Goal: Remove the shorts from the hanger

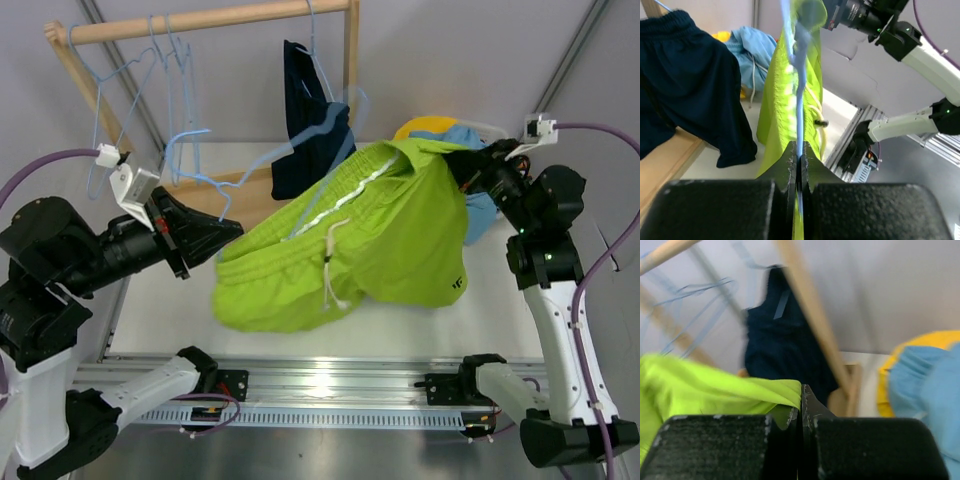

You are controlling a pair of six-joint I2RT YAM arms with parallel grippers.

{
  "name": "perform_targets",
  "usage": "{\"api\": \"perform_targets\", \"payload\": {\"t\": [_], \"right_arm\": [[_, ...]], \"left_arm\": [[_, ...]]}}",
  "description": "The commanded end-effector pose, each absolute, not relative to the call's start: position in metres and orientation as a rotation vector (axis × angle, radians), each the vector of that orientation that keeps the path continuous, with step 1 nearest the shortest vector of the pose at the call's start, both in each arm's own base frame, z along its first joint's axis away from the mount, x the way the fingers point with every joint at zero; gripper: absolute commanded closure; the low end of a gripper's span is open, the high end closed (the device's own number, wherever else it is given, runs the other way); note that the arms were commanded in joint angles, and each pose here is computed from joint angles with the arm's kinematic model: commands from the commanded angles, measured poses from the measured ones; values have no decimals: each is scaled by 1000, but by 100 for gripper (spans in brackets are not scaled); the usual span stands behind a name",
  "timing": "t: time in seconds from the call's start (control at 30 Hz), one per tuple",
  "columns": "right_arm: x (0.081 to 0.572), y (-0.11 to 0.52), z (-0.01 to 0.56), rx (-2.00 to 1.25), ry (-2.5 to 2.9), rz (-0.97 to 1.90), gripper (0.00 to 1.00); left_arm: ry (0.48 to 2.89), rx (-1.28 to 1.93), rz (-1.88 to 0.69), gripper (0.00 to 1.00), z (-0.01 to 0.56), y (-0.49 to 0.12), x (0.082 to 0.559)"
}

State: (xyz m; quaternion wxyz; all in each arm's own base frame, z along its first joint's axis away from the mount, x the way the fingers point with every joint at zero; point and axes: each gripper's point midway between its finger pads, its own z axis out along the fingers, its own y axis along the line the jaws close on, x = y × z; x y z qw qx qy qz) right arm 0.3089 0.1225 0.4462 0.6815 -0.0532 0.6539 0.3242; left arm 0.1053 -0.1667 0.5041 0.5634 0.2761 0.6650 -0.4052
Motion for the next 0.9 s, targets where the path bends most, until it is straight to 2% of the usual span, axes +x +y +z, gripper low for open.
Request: {"api": "perform_targets", "payload": {"t": [0.0,0.13,0.3,0.33,0.4,0.47,0.57,0.6,0.7,0.73,0.77,0.87], "right_arm": [[347,45,455,198,1444,516,100],[366,26,472,240,1440,510,100],[355,40,491,165,1403,571,100],[346,64,479,51,1435,664,100],[309,102,496,-183,1324,761,100],[273,155,472,-419,1341,894,100],[236,188,463,-572,1373,956,100],[235,189,467,-569,1372,948,100],[260,163,510,-407,1343,783,100],[275,148,520,-324,1348,714,100],[271,138,557,-299,1273,676,100],[321,109,582,-159,1274,594,100]], "left_arm": [[1437,655,-953,100,527,-151,79],[1442,672,-968,100,525,-154,78],[1448,651,-951,100,527,-153,84],[1455,643,-944,100,527,-153,86],[1472,598,-904,100,528,-151,98],[1500,538,-855,100,527,-147,113],[1594,371,-675,100,514,-128,153],[1676,262,-538,100,499,-111,176],[1795,105,-314,100,471,-81,201],[1813,86,-290,100,465,-78,203],[1824,80,-277,100,460,-77,205],[1804,98,-321,100,459,-81,200]]}}
